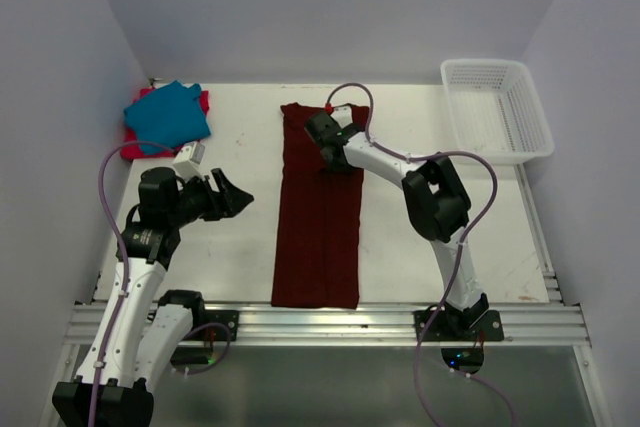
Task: Fold and stack the t-shirts
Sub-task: Rotate the tshirt 90 degrees
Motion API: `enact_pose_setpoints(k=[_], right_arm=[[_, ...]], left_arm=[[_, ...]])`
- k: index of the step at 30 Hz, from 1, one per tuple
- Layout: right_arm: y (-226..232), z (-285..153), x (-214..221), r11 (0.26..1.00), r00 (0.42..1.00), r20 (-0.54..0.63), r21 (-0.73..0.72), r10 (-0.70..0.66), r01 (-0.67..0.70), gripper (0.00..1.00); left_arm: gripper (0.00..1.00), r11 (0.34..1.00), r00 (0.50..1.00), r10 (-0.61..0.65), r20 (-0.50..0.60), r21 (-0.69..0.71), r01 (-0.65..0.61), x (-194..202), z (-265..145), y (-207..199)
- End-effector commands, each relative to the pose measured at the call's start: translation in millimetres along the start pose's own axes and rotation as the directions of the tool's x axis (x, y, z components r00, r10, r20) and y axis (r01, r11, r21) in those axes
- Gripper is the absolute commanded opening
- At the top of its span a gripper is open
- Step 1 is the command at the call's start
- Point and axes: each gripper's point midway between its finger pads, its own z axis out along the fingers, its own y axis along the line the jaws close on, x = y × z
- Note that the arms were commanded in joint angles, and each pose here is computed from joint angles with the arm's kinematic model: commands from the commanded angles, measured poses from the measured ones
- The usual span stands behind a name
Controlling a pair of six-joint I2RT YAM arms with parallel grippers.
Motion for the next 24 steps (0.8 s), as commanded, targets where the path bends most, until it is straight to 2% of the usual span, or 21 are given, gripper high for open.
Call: enact_pose_setpoints(k=[1,7,9,11,12,13,15,17,19,20,21,24], right_arm=[[-5,-36,-28,0.998,0.993,0.105,0.007,0.056,-0.057,0.48],[-8,-42,-35,0.997,0.989,0.129,0.015,0.068,-0.071,0.49],[-10,-45,-37,0.997,0.988,0.135,0.007,0.079,-0.081,0.45],[-9,-47,-35,0.996,0.987,0.133,-0.008,0.086,-0.085,0.34],[-10,-49,-34,0.996,0.986,0.136,-0.014,0.092,-0.091,0.16],[-10,-53,-31,0.995,0.986,0.136,-0.036,0.1,-0.095,0.08],[-14,-59,-32,0.994,0.982,0.159,-0.048,0.104,-0.098,0.0],[-17,-61,-38,0.991,0.969,0.214,-0.072,0.125,-0.112,0.0],[-20,-52,-56,0.988,0.968,0.213,-0.111,0.129,-0.108,0.0],[-13,-35,-49,0.987,0.982,0.154,-0.13,0.113,-0.093,0.0],[-18,-31,-68,0.986,0.98,0.151,-0.127,0.126,-0.107,0.0],[-8,-1,-71,0.985,0.99,0.103,-0.151,0.094,-0.078,0.0]], left_arm=[[0.68,0.999,1.0,0.015,0.013,0.032,-0.016,-4,1,-6],[0.68,0.999,1.0,0.014,0.01,0.031,-0.014,-2,2,-5],[0.68,0.999,1.0,0.014,0.009,0.033,-0.014,-2,2,-5],[0.67,0.999,1.0,0.012,0.006,0.03,-0.012,-1,4,-3],[0.66,1.0,1.0,0.011,0.002,0.029,-0.011,0,5,-2],[0.65,0.999,1.0,0.014,0.007,0.031,-0.014,0,6,-1],[0.62,1.0,1.0,0.005,-0.011,0.031,-0.005,6,11,3],[0.6,0.999,1.0,-0.003,-0.022,0.046,0.004,9,15,3],[0.58,0.998,1.0,-0.007,-0.026,0.054,0.009,10,17,3],[0.58,0.999,1.0,-0.008,-0.028,0.054,0.009,10,17,3],[0.58,0.999,1.0,-0.007,-0.026,0.053,0.008,9,17,3],[0.57,0.999,1.0,-0.005,-0.017,0.05,0.006,8,16,2]])
